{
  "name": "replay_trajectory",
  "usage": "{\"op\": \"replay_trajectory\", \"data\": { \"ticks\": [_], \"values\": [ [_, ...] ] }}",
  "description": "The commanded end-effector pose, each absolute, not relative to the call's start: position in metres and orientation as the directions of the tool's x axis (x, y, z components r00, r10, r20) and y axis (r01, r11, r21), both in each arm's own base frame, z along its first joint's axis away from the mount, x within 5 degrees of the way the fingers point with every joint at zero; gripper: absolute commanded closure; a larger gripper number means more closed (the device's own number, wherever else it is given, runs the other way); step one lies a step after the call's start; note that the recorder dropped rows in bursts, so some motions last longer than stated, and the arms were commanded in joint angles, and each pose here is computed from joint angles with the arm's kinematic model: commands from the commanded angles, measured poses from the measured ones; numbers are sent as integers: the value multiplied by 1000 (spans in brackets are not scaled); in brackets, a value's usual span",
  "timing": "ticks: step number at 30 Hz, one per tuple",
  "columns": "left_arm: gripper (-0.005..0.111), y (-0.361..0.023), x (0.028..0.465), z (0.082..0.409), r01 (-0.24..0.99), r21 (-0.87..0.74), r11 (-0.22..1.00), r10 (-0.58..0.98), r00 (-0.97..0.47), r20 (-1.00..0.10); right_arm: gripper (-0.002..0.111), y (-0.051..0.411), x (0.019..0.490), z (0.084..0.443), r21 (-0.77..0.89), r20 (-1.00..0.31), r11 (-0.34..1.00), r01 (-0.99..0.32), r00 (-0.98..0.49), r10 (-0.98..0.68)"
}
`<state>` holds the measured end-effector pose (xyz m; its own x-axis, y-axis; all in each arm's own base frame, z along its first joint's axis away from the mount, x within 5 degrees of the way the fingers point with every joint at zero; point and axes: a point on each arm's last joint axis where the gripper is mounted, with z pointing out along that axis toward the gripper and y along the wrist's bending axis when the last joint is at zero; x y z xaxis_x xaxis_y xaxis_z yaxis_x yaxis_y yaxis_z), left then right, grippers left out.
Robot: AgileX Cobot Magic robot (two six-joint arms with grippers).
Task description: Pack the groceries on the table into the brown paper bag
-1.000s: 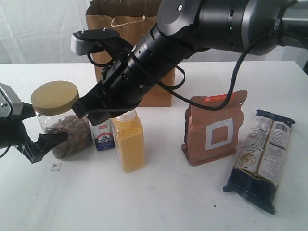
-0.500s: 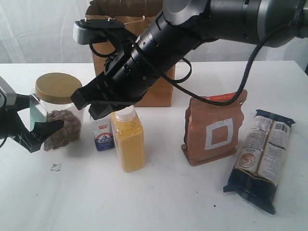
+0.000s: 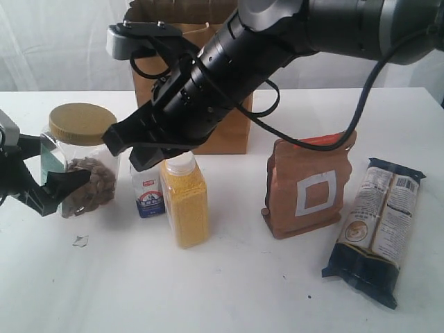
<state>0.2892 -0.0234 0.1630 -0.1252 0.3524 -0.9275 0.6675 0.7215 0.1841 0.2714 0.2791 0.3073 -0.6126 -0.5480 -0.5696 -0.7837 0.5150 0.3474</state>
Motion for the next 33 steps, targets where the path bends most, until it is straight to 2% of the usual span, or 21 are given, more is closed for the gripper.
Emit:
{"op": "replay_trajectory", "data": {
  "ticks": [1,8,17,22,25,33],
  "values": [
    [107,-25,288,177,663,178,727,306,-82,-948,108,273,267,315,307,-565,510,-804,-585,-581],
    [107,-25,286,192,640,163,751,265,-67,-962,108,256,265,328,193,-555,581,-791,-576,-600],
    [107,-18,275,252,484,190,854,162,100,-982,108,248,260,332,163,-520,592,-789,-579,-628],
    [107,-12,265,295,378,177,909,84,250,-965,108,244,264,331,93,-515,596,-797,-551,-657],
    [107,-5,270,329,336,106,936,-27,370,-929,108,242,265,330,68,-508,608,-791,-552,-661],
    [107,-4,304,401,411,89,907,-136,488,-862,108,241,265,330,71,-495,610,-789,-559,-665]
  ]
}}
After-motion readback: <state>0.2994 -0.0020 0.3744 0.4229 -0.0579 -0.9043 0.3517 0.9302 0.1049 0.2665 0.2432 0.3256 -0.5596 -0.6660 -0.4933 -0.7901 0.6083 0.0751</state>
